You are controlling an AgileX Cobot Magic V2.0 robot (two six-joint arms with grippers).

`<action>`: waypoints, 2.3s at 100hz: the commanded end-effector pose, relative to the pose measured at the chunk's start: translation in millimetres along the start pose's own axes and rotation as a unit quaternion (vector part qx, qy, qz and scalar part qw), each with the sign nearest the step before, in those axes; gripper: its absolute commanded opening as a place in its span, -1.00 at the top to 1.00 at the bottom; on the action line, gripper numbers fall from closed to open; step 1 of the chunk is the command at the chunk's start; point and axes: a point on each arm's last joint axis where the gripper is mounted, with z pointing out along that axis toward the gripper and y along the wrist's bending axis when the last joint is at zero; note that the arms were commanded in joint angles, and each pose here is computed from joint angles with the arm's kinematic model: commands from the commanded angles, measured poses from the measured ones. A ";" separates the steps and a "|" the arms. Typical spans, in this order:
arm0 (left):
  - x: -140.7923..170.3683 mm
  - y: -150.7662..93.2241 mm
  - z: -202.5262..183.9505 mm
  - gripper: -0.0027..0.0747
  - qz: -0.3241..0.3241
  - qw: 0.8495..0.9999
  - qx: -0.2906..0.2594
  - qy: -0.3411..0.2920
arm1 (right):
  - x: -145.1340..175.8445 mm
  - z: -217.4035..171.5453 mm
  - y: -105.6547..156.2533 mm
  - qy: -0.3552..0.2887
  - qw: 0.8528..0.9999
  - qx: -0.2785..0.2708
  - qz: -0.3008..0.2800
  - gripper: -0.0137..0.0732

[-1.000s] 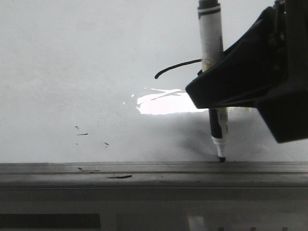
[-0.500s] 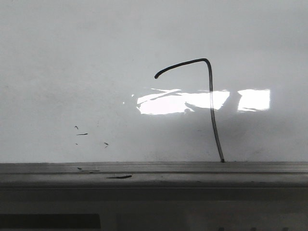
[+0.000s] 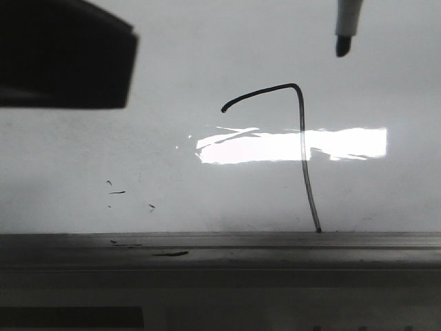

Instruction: Write number 7 on whiteboard

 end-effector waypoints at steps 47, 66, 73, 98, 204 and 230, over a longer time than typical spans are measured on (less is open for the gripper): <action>-19.6 2.4 27.8 0.12 -0.056 0.988 0.112 -0.090 | -16.8 26.2 9.1 -0.041 0.999 -0.027 0.001 0.79; -19.1 4.9 28.4 0.12 -0.048 0.990 0.097 -0.088 | -10.1 31.2 18.5 -0.045 0.998 -0.045 -0.002 0.79; -18.9 5.3 28.5 0.12 -0.048 0.990 0.095 -0.087 | -9.2 32.4 22.7 -0.061 0.997 -0.051 -0.004 0.79; -19.0 5.4 28.5 0.12 -0.049 0.990 0.094 -0.088 | -9.7 34.1 24.5 -0.079 0.996 -0.050 -0.004 0.79; -6.4 -1.5 28.5 0.98 -0.073 0.989 0.128 -0.021 | -15.8 10.8 20.3 -0.124 0.991 -0.041 0.001 -0.80; 12.6 11.2 30.8 0.98 -0.164 0.985 0.040 0.029 | -25.5 -28.9 13.1 -0.205 0.978 -0.022 0.007 -0.75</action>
